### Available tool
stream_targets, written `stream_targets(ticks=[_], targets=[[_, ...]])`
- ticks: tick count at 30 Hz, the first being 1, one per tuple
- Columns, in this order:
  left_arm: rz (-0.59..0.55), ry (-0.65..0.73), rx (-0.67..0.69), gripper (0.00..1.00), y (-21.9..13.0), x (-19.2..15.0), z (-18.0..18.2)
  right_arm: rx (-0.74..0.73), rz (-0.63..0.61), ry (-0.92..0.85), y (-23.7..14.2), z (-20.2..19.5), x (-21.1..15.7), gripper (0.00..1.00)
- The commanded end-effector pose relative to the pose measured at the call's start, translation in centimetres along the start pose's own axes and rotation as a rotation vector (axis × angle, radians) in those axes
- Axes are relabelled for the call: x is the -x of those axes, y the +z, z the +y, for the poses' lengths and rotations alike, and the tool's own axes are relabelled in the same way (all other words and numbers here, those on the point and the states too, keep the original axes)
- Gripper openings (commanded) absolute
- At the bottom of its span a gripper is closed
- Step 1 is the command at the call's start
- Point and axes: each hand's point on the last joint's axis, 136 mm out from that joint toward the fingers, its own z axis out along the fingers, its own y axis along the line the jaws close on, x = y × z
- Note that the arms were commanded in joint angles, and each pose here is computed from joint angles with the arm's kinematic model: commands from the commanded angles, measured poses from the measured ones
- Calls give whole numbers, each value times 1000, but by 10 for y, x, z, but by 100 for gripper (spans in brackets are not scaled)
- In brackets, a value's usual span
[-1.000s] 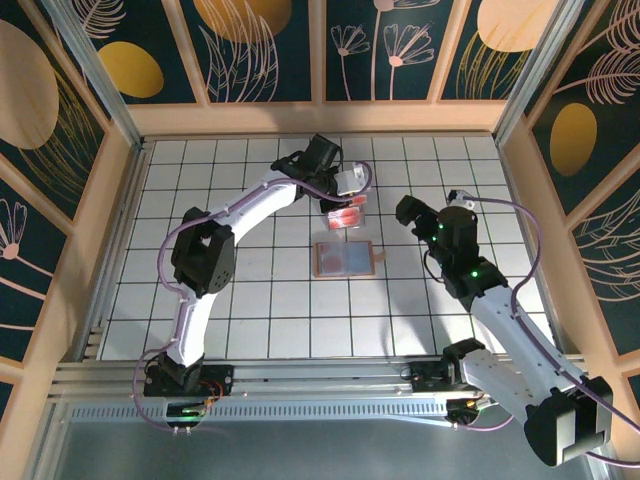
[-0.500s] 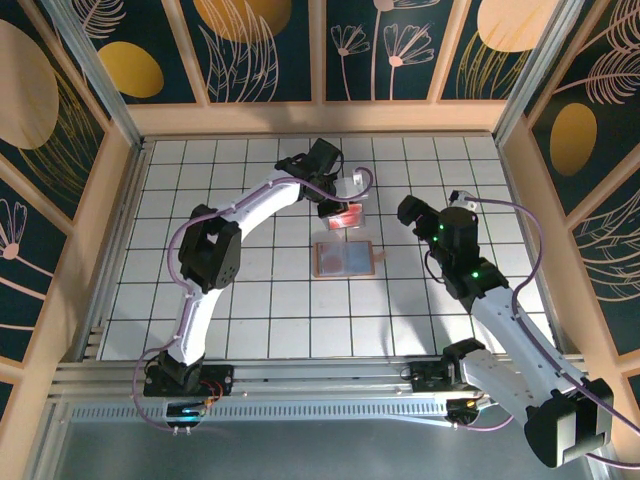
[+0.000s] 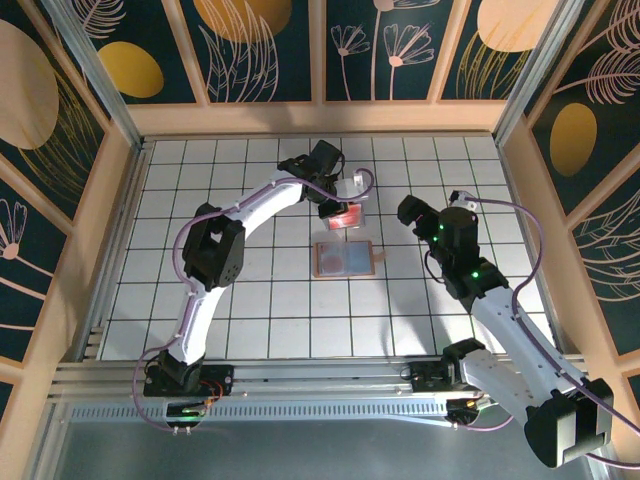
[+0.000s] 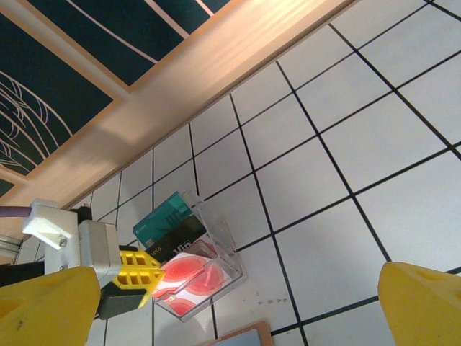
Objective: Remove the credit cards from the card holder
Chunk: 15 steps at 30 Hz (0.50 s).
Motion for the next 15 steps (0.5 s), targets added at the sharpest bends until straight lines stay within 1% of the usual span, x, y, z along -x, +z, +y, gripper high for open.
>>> stream_targets(ticks=[1,6,8,12,15], targets=[[20,-11,12,0,6,-7,8,-8,-13,24,0,-1,4,99],[27,-34,4,0,7,-8,7,-61,-3,19,3,-8,3,99],[31,-44,4,2,5,-7,8,-63,2,11,5,-8,2,99],[29,-69,-5,13,-2,0,9,-34,19,-13,7,-1,-1,99],[10,-88,-14,28,-11,8,9,-33,43,-26,9,1,-6,99]])
